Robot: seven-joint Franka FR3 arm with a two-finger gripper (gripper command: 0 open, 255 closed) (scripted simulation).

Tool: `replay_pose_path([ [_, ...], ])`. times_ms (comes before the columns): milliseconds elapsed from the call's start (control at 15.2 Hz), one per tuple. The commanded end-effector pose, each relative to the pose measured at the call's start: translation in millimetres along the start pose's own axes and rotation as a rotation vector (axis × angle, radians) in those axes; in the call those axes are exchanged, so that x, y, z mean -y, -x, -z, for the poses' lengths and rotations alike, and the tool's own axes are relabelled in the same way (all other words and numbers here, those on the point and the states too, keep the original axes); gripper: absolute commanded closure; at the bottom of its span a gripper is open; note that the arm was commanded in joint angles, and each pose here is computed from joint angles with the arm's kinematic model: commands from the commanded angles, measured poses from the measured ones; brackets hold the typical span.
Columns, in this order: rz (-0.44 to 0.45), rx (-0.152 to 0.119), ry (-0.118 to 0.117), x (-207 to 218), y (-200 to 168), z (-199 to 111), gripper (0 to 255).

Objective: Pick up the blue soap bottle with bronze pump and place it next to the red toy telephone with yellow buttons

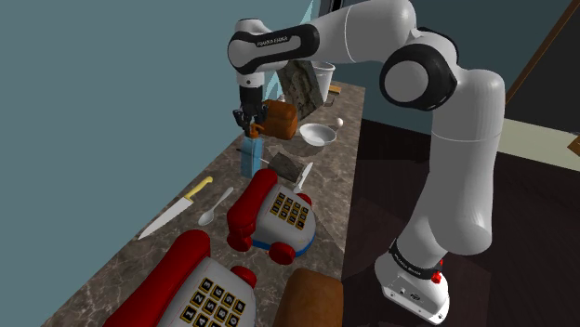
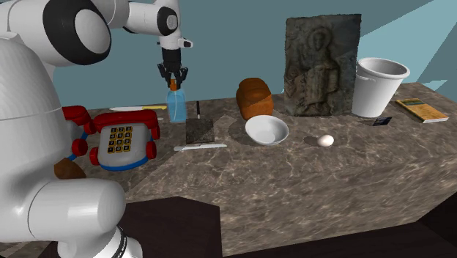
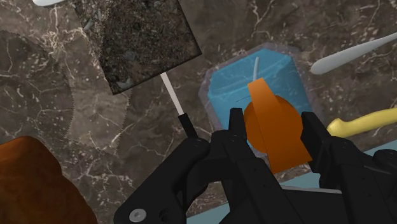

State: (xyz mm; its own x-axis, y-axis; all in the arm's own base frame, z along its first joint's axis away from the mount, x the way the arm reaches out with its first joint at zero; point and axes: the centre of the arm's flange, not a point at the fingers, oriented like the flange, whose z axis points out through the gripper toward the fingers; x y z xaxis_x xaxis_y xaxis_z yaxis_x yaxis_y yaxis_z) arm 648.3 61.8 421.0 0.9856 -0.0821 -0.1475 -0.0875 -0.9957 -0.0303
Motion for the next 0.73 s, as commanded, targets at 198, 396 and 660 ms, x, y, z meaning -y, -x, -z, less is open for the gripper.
replay_pose_path([
  [198,0.000,0.000,0.000,0.1,0.0,0.2,0],
  [396,0.000,0.000,0.000,0.0,0.0,13.4,0],
  [660,0.000,0.000,0.000,0.0,0.1,50.2,0],
])
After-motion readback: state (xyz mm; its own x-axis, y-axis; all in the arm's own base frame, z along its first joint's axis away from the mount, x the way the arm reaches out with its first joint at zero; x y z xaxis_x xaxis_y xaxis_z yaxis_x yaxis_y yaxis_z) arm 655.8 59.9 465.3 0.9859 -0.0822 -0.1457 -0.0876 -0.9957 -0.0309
